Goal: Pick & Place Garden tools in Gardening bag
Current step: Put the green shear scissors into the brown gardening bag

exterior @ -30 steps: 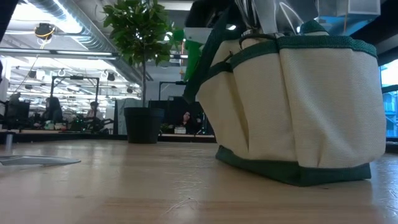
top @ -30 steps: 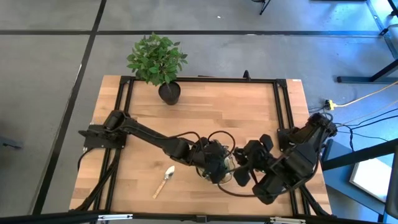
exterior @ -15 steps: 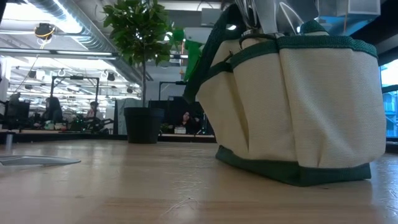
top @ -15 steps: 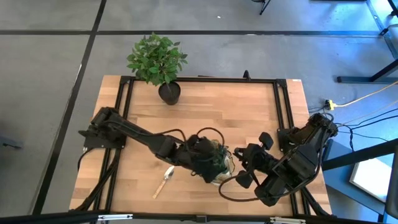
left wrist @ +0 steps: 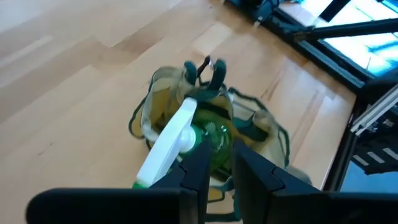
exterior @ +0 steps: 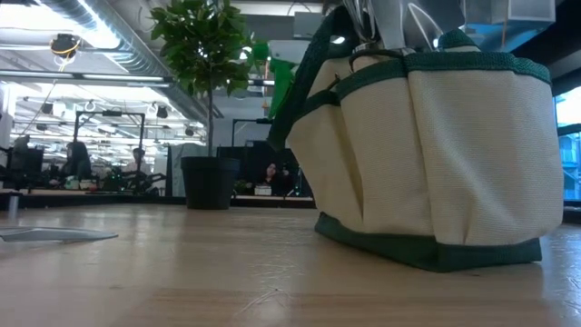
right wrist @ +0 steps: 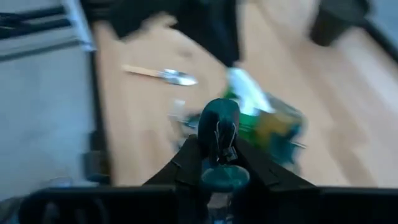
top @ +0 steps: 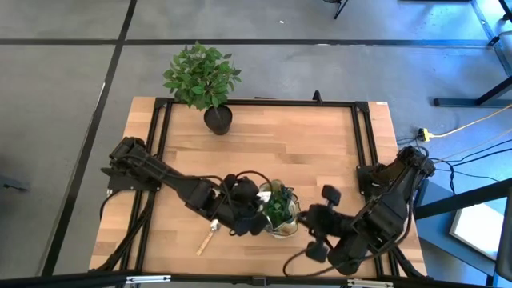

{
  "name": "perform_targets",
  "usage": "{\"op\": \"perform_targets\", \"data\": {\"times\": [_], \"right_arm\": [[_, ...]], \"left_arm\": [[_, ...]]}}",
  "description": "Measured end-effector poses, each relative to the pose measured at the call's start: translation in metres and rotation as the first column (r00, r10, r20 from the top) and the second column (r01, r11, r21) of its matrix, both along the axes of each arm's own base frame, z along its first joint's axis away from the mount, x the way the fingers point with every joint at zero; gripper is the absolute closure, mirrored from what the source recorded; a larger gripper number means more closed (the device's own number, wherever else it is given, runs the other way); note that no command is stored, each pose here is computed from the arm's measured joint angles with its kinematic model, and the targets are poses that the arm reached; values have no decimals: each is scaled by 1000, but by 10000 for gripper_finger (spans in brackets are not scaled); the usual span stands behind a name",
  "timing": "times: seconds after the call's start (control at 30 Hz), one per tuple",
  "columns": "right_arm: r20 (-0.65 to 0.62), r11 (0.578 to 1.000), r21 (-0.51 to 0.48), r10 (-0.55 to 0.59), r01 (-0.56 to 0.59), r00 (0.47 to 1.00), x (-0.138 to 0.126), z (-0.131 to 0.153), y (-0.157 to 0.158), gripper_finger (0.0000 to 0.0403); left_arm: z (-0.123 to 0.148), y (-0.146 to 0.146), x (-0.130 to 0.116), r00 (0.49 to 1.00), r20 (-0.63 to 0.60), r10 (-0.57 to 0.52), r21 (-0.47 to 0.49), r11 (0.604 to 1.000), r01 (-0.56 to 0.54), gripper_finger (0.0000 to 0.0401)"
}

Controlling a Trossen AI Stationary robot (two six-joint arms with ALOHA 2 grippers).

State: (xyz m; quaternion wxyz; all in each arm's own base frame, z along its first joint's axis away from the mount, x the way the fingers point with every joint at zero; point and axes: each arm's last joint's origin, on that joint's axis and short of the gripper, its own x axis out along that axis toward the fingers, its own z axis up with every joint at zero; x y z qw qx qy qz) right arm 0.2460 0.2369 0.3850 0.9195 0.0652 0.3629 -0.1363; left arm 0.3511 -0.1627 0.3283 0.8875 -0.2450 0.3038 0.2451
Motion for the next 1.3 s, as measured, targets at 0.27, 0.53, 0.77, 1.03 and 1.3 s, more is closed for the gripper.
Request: {"op": "perform_targets", "data": {"times": [0.27, 0.53, 0.77, 1.03, 1.3], "right_arm": [[19, 983, 65, 170, -171, 985, 17, 5, 5, 342], [19, 996, 2, 85, -85, 996, 16, 2, -2, 342], [44, 992, 81, 98, -101, 994, 16, -9, 10, 342], [236, 951, 286, 51, -119, 971, 14, -42, 8, 342], [297, 926, 323, -297, 198, 907, -36, -66, -16, 342]], "left_arm": [[-1, 0, -1, 1000, -8, 7, -5, 1000, -7, 343], [-1, -1, -1, 1000, -17, -6, -37, 999, 6, 342], [-3, -7, -6, 1000, -31, 0, -50, 999, -1, 342], [-4, -7, -7, 999, -39, 23, -79, 997, -26, 342], [-4, -4, -6, 999, -44, 30, -98, 995, -34, 342]]}}
